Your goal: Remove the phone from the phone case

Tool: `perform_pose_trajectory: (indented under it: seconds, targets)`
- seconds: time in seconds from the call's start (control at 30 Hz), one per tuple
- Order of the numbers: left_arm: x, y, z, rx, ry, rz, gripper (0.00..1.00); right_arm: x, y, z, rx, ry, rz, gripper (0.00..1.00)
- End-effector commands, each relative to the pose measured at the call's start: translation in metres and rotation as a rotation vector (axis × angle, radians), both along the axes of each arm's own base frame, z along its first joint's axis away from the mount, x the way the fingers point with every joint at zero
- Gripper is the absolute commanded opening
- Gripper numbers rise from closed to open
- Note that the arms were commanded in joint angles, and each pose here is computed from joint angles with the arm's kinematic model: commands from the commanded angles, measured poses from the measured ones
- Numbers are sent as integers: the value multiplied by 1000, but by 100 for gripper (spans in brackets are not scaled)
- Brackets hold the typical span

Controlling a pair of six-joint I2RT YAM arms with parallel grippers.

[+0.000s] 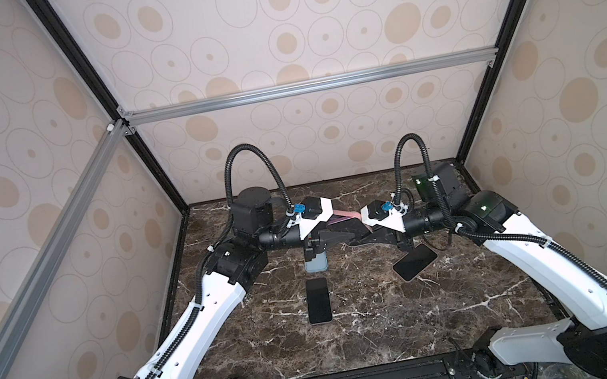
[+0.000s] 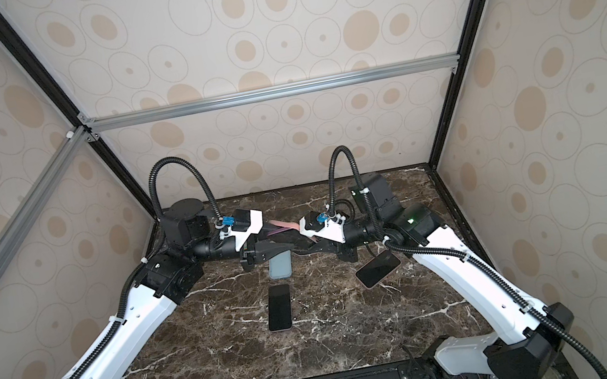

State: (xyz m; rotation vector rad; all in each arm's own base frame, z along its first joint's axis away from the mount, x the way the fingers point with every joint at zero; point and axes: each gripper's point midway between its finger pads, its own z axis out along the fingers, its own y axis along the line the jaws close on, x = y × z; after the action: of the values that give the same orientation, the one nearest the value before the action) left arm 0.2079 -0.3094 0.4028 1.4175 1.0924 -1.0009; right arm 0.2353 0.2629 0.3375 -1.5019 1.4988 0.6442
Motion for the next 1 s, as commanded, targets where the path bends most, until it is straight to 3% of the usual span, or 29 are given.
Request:
perform_pose_trajectory:
  seconds: [0.0,0.4,0.6,0.73,0.97]
  targets:
    - [-42,-8,-25,31,114,-170,30,-5,12,92,301,-200,78,0]
    - [-58,11,29,-266,127,-247,29,-25,10,145,644,-102,217,0]
    - [-53,10,32,-320,142,-228,26,-22,12,156,752,-53,224,0]
    - [-52,9,35,-355,154,-231,24,-25,21,157,773,-29,253,0]
    - [-50,9,40,-375,139,-226,15,-23,27,137,690,-42,220,0]
